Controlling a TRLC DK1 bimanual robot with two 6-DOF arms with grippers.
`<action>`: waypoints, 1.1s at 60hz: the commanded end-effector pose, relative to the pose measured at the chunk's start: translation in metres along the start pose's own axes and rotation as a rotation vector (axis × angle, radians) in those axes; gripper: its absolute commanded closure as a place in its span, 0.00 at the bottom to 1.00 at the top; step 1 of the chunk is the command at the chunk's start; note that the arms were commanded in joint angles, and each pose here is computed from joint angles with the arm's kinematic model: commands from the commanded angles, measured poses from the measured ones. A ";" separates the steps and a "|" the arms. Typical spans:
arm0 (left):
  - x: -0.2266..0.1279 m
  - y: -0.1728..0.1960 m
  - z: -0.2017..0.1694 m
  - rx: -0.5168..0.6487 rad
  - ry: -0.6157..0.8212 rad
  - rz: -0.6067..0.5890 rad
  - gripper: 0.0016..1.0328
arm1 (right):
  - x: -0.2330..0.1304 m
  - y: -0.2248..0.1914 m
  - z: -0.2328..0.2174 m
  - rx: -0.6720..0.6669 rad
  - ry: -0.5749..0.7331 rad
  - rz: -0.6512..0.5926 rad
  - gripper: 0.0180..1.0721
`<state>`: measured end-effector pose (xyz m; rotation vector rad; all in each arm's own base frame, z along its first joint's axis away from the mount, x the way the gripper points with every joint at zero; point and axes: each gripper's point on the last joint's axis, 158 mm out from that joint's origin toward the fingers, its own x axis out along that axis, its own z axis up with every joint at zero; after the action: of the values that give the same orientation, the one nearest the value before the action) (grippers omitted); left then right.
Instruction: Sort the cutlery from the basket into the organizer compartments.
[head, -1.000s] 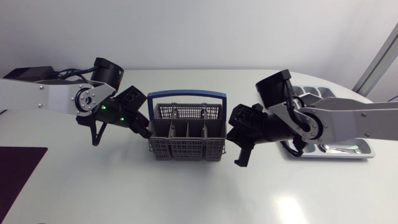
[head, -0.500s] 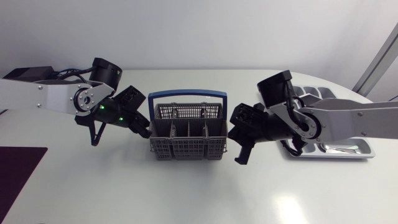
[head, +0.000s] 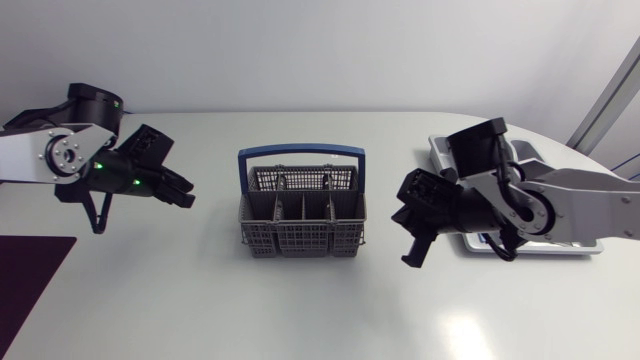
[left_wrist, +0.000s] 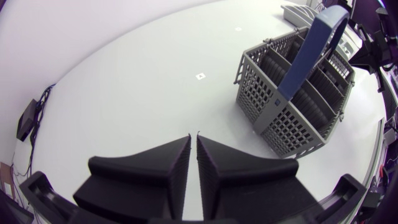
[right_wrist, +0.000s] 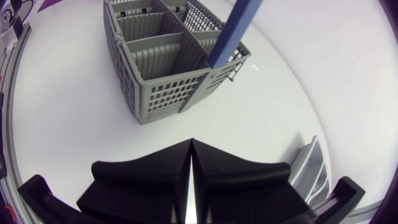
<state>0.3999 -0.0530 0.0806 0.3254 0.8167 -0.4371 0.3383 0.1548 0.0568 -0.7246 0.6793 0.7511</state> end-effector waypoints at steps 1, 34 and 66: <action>-0.014 0.000 -0.006 0.007 -0.012 -0.002 0.77 | -0.011 -0.004 -0.011 0.009 0.018 -0.027 0.92; -0.070 0.004 0.007 -0.058 -0.112 0.065 0.06 | -0.083 -0.036 -0.030 0.098 0.003 -0.254 0.04; -0.105 0.008 0.005 -0.117 -0.187 0.139 0.04 | -0.149 -0.068 -0.050 0.295 -0.116 -0.485 0.04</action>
<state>0.3508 -0.0246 0.1628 0.2446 0.6491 -0.3017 0.3012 0.0334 0.1676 -0.5925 0.4644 0.2696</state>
